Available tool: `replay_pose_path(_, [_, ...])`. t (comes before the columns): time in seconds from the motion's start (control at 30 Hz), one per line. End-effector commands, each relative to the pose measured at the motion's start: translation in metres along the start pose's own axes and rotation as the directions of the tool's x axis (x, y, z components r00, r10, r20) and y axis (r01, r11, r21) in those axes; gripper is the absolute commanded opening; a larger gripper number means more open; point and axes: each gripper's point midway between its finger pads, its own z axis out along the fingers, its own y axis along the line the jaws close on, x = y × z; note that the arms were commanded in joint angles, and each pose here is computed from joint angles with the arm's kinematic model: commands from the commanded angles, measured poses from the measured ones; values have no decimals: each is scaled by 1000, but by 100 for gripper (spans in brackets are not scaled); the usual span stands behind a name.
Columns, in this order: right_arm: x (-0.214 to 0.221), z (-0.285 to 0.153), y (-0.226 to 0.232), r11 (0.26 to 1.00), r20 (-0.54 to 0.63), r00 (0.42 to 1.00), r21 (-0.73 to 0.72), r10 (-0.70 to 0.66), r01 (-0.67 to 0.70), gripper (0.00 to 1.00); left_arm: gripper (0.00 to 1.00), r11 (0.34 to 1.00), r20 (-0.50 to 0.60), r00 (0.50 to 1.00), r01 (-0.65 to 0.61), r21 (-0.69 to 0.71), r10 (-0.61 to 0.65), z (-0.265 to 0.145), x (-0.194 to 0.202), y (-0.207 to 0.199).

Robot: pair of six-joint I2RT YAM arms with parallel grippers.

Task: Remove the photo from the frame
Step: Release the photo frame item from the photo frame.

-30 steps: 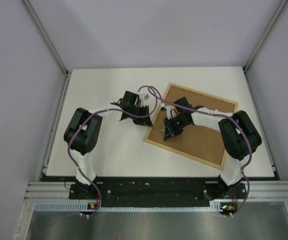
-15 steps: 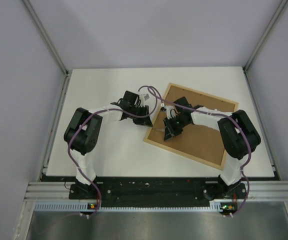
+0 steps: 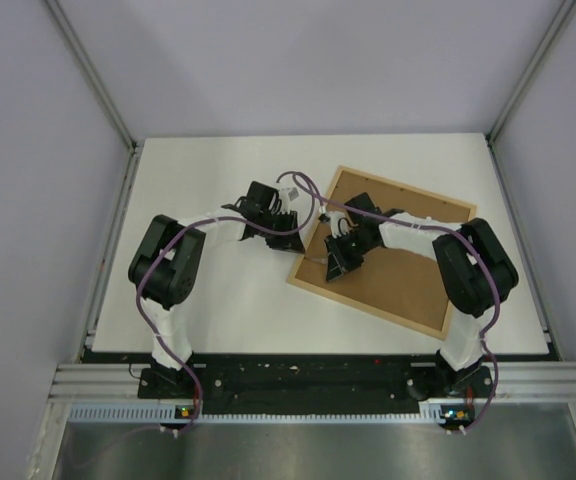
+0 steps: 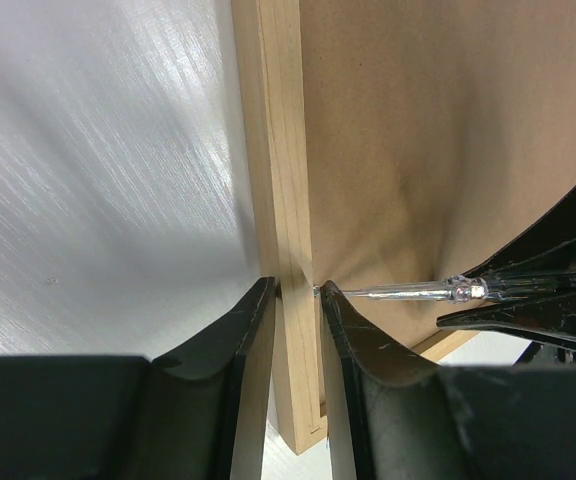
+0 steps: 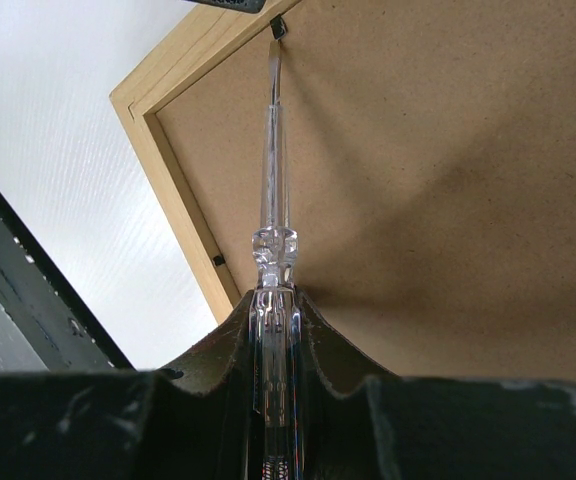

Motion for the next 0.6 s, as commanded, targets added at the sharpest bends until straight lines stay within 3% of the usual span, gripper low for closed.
replay_pose_path(0.0, [13,13,-15,997,-55,998,78,-16,20,0,30,998,27,999,-31,57,29,0,-13,-18])
replay_pose_path(0.57, [10,0,-19,989,-21,1000,143,-19,22,0,30,998,29,999,-24,53,22,0,-13,-18])
